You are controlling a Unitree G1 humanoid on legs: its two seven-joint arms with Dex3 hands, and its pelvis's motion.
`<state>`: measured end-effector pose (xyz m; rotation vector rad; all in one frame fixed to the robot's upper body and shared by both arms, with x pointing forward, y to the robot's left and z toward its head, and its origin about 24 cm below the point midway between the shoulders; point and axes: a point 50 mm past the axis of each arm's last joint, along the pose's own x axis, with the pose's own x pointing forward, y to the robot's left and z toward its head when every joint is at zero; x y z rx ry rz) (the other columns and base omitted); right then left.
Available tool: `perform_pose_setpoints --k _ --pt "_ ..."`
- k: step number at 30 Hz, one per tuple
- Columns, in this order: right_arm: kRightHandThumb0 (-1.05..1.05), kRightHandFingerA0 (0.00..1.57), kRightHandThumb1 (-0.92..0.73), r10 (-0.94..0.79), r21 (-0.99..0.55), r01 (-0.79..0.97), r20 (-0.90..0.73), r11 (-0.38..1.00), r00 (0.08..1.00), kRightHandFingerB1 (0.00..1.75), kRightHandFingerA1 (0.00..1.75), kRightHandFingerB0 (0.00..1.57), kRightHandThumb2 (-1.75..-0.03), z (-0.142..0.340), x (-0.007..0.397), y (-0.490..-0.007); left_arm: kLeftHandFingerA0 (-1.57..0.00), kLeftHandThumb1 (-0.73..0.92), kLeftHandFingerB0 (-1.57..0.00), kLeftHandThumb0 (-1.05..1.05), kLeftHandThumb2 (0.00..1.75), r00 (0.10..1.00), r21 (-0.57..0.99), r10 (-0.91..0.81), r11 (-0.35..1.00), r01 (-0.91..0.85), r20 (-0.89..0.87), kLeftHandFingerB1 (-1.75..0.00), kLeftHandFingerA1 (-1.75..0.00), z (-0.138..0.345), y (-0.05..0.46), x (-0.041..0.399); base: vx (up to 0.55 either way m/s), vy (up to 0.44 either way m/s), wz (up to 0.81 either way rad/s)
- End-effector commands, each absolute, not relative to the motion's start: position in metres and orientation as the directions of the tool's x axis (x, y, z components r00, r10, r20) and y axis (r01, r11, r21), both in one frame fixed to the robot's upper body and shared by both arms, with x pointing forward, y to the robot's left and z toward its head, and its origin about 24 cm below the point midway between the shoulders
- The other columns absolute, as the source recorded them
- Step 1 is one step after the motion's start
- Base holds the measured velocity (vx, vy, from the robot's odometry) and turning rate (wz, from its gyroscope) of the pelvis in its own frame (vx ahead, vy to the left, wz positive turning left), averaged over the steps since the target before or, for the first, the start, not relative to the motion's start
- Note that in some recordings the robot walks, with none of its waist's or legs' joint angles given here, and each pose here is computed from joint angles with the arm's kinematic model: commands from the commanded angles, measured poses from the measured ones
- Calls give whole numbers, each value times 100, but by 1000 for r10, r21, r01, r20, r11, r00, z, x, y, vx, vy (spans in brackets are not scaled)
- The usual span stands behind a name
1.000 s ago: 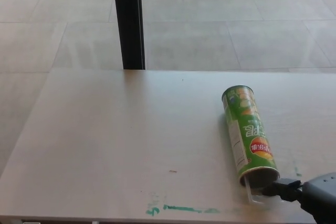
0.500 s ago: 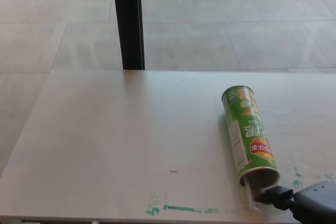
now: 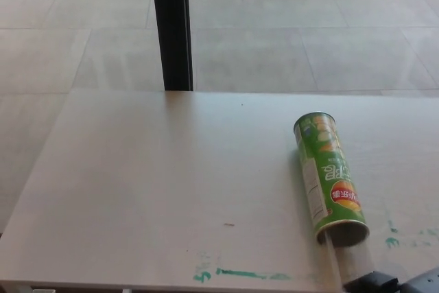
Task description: Use the finger on the right hand of the robot to pull out the chips tray kept inside a container in the middle of the desk
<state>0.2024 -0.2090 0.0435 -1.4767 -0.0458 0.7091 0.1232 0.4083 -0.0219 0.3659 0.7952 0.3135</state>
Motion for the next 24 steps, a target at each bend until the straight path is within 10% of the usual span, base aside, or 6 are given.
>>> perform_pose_setpoints --k 1,2,20,21,22,24 --pt "-36 81 -63 479 -883 -464 -437 -69 761 34 139 31 -59 42 188 -213 -60 64 -53 -24 63 658 446 413 886 -129 -630 -62 -74 -16 414 122 0 0 0" --pt "-44 84 -55 476 -878 -473 -448 -74 757 45 123 26 -81 41 183 -212 -62 64 -55 -24 62 655 451 415 884 -125 -632 -62 -75 -16 415 121 0 0 0" --pt "-35 80 -61 486 -875 -483 -442 -48 754 35 140 34 -61 45 157 -210 -60 65 -55 -27 61 633 467 416 879 -96 -653 -60 -71 -18 416 118 0 0 0" --pt "-36 80 -61 492 -875 -482 -435 -35 754 35 140 34 -61 46 156 -210 -61 44 -50 -28 90 623 472 408 879 -69 -667 -66 -75 -19 416 118 0 0 0" --pt "-36 80 -61 492 -877 -479 -432 -33 756 34 140 34 -61 48 155 -211 -63 63 -57 -27 59 614 476 399 878 -44 -680 -60 -70 -20 417 118 0 0 0" --pt "-37 79 -62 486 -875 -484 -435 -28 758 35 140 33 -62 49 154 -210 -63 61 -57 -25 60 613 470 393 882 -39 -686 -61 -71 -20 417 118 0 0 0"
